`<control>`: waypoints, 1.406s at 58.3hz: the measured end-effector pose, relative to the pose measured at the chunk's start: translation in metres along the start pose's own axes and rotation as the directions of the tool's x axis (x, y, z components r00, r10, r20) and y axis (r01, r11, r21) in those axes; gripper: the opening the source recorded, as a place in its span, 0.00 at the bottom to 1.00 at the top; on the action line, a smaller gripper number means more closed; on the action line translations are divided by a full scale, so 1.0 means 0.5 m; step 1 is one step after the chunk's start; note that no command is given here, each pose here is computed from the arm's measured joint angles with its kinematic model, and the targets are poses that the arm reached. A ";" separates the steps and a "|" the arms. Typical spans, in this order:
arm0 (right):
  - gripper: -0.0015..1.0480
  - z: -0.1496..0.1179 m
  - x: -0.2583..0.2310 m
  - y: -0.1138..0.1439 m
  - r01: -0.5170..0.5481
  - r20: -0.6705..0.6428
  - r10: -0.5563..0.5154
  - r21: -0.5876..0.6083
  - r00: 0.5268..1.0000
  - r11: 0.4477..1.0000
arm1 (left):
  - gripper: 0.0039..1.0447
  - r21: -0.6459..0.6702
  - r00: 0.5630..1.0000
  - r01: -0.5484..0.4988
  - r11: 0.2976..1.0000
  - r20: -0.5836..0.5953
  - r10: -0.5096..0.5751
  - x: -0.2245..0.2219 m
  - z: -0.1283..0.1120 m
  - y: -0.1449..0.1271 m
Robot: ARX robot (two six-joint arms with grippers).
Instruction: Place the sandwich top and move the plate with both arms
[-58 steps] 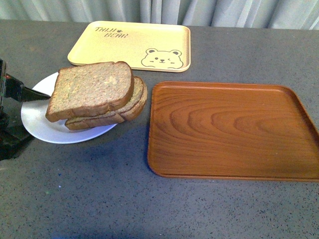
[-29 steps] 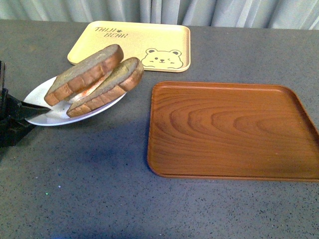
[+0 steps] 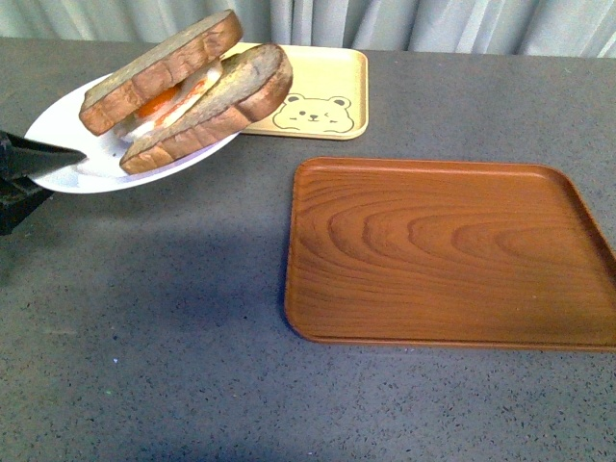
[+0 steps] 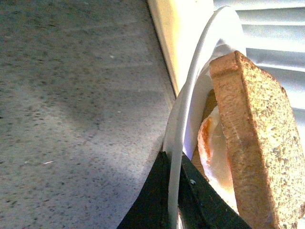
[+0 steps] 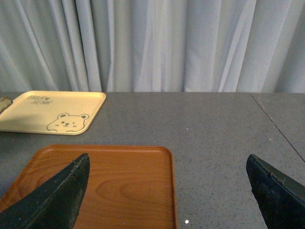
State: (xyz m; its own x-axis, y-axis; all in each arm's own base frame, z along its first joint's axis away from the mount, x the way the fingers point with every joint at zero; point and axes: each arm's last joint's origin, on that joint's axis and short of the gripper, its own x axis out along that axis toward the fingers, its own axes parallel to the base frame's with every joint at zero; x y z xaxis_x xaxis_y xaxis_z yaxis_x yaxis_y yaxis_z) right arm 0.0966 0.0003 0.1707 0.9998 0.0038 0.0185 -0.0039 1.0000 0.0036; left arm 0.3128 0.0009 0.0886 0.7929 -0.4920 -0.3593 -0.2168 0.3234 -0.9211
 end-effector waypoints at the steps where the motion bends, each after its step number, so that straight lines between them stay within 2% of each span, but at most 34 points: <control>1: 0.91 0.000 0.000 0.000 0.000 0.000 0.000 0.000 1.000 1.000 | 0.02 0.007 1.000 0.003 1.000 -0.005 -0.003 0.004 0.000 -0.005; 17: 0.91 0.000 0.000 0.000 0.000 0.000 0.000 0.000 1.000 1.000 | 0.02 0.123 0.998 0.047 0.991 -0.043 -0.042 0.085 0.021 -0.091; 25: 0.91 0.000 0.000 0.000 0.000 0.000 0.000 0.000 1.000 1.000 | 0.02 0.156 0.997 0.037 0.987 -0.070 -0.026 0.149 0.028 -0.114; 47: 0.91 0.000 0.000 0.000 0.000 0.000 0.000 0.000 1.000 1.000 | 0.02 0.223 0.994 -0.003 0.975 -0.108 0.027 0.308 0.058 -0.115; 65: 0.91 0.000 0.000 0.000 0.000 0.000 0.000 0.000 1.000 1.000 | 0.02 0.243 0.993 -0.029 0.970 -0.107 0.056 0.385 0.073 -0.101; 82: 0.91 0.000 0.000 0.000 0.000 0.000 0.000 0.000 1.000 1.000 | 0.02 0.243 0.992 -0.042 0.969 -0.102 0.069 0.422 0.079 -0.094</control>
State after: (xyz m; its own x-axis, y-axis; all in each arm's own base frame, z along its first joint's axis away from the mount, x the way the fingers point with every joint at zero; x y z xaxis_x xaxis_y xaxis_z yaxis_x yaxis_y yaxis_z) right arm 0.0966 0.0003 0.1707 0.9998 0.0038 0.0185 -0.0039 1.0000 0.0036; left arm 0.5127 -0.0861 0.0622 0.7143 -0.5482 -0.4351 -0.1055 0.5303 -0.8412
